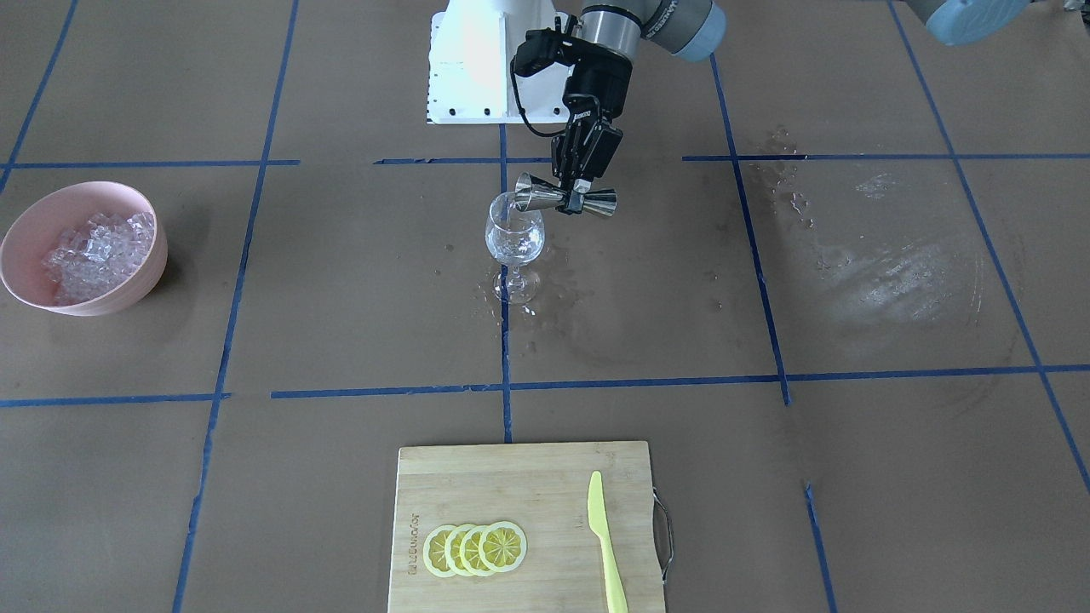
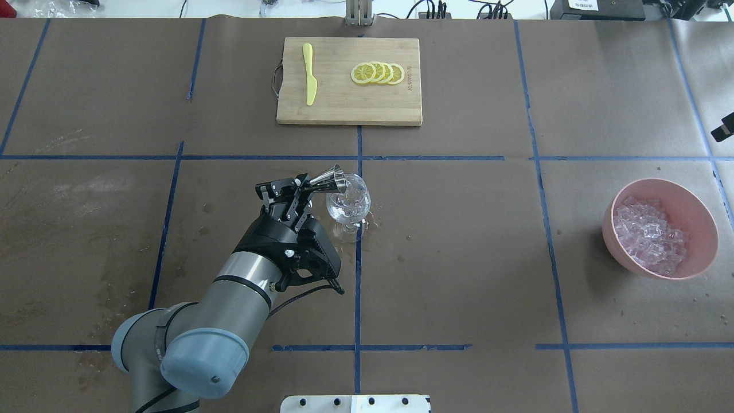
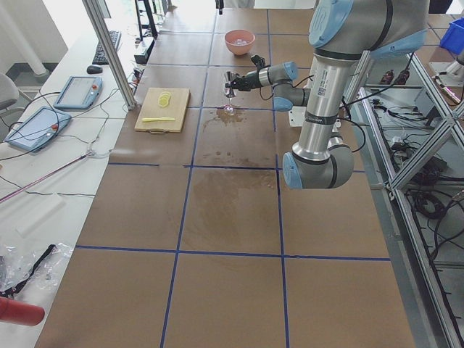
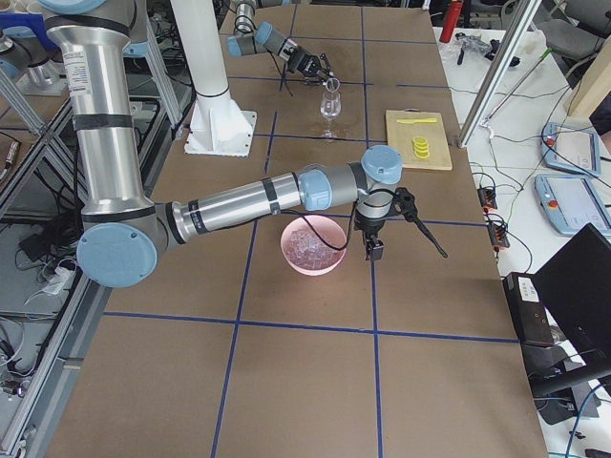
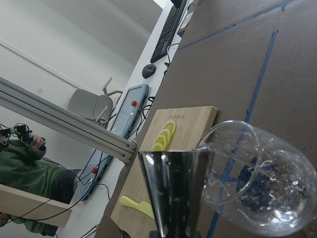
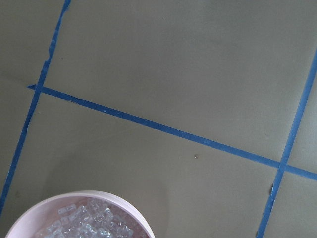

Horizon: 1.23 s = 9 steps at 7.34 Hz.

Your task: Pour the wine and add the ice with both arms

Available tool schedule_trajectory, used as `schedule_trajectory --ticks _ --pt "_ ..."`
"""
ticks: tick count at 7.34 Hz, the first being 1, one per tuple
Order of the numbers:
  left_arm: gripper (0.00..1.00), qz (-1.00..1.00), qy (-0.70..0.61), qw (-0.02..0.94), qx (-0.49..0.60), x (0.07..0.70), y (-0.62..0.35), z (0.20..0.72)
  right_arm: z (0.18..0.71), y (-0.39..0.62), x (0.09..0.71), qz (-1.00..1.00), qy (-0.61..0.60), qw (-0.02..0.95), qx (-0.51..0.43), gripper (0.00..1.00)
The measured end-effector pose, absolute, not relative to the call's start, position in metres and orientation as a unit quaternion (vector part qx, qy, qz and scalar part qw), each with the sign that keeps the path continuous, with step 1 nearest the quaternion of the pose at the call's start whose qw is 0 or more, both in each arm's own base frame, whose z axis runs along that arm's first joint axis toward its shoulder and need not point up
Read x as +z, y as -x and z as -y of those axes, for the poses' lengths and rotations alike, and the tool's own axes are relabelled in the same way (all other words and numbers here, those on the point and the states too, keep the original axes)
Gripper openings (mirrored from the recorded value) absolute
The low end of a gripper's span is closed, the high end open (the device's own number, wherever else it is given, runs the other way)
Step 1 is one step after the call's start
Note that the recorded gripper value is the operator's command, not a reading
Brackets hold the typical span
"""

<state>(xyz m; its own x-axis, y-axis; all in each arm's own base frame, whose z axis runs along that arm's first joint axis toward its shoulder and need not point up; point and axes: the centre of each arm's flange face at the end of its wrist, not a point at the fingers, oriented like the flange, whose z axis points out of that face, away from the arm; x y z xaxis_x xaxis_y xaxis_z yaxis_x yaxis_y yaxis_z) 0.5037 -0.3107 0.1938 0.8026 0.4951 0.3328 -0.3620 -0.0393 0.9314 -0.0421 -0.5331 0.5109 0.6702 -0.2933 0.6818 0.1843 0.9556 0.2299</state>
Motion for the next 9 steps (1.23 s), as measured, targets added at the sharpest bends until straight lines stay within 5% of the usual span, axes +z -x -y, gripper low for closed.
schedule_trajectory --ticks 9 --pt "0.0 0.039 -0.606 0.658 0.445 0.171 -0.49 0.314 0.532 0.042 0.512 0.385 -0.065 0.913 -0.119 1.0"
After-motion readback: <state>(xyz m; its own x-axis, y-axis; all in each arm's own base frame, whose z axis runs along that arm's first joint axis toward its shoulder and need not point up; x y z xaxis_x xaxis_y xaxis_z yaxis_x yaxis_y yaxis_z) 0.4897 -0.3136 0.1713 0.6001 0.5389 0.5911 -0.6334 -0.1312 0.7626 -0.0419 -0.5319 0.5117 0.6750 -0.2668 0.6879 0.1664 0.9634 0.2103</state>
